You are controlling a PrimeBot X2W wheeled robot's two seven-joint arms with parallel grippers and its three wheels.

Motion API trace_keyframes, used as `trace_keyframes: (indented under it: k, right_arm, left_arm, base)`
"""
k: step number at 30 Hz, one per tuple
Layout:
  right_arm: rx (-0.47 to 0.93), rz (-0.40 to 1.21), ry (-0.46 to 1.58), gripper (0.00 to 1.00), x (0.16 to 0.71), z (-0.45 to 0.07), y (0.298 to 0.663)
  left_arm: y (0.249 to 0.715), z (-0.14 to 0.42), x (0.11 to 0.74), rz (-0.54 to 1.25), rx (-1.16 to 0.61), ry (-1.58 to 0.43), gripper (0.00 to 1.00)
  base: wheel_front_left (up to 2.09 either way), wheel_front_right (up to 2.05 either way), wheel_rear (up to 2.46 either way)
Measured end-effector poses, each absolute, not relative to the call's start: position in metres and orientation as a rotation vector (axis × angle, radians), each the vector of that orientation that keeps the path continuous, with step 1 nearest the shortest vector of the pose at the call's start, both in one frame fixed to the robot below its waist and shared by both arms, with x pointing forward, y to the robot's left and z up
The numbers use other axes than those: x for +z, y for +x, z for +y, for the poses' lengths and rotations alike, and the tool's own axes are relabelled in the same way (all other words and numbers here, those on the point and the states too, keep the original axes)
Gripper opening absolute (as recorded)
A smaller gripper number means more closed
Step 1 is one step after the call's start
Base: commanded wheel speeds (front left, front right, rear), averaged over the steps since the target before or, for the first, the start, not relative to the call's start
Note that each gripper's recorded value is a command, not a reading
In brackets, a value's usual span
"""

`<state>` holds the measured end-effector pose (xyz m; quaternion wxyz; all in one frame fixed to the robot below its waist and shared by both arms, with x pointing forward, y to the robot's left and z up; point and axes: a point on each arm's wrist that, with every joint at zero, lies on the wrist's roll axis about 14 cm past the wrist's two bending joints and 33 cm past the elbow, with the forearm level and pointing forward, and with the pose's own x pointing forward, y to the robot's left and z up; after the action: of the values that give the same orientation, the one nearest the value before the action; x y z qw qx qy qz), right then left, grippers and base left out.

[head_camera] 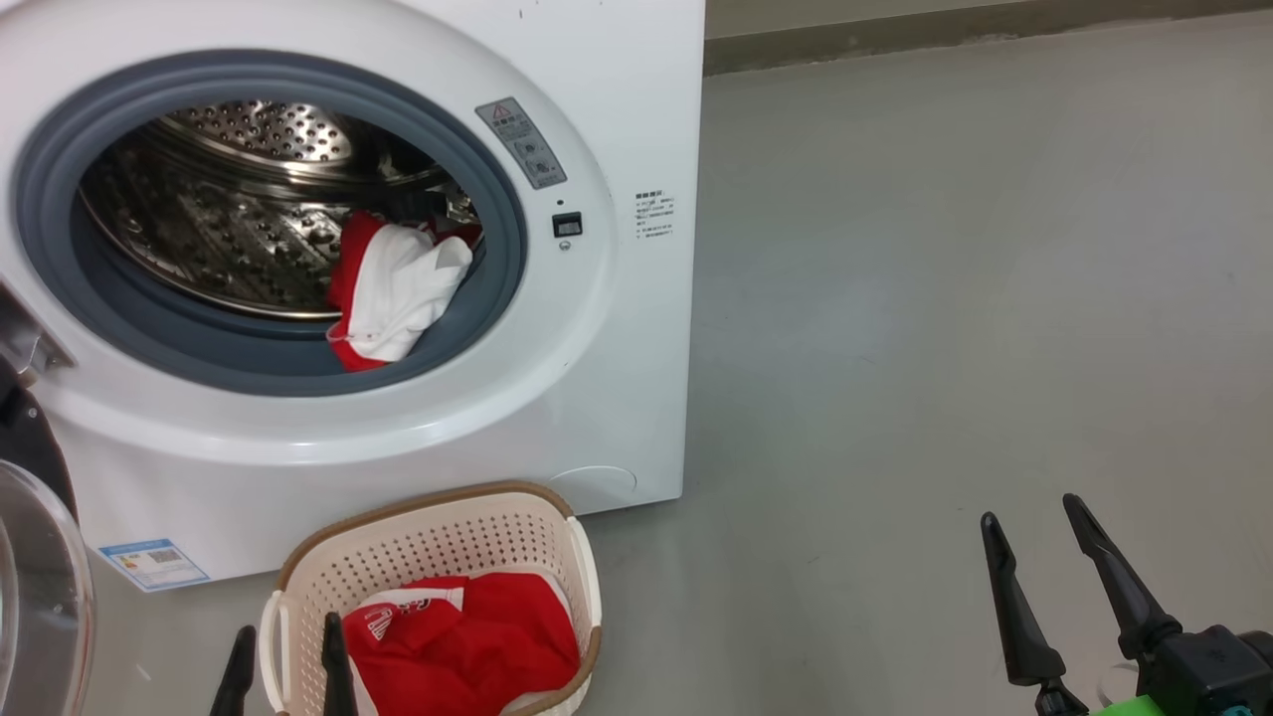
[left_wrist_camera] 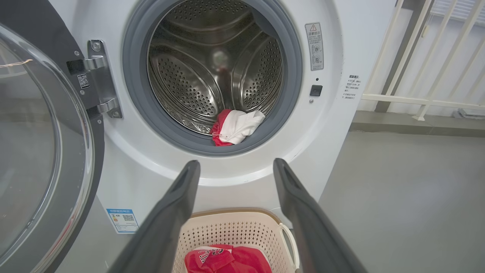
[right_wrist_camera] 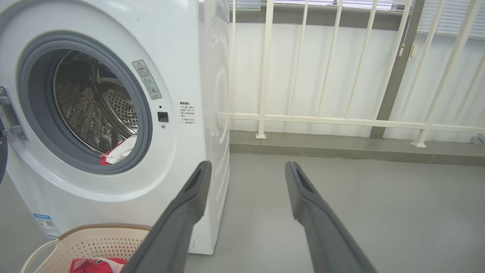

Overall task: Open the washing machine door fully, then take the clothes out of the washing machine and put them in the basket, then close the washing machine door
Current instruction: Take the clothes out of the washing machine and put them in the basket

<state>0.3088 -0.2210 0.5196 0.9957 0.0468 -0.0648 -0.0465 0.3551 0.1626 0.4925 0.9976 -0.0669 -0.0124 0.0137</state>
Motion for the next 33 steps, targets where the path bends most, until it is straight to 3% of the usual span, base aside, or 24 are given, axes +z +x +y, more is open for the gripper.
trace_keyframes:
  k: [23, 33]
  right_arm:
    - [-0.101, -0.087, 0.092, 1.00, 0.508, -0.223, 0.314]
    - [-0.102, -0.061, 0.101, 1.00, 0.500, -0.224, 0.335]
  left_arm:
    - [0.363, 0.153, 0.484, 0.003, 0.009, -0.140, 1.00]
    - [0.399, 0.148, 0.487, -0.019, 0.002, -0.180, 1.00]
  base:
    - [0.00, 0.00, 0.00]
    - [0.00, 0.00, 0.00]
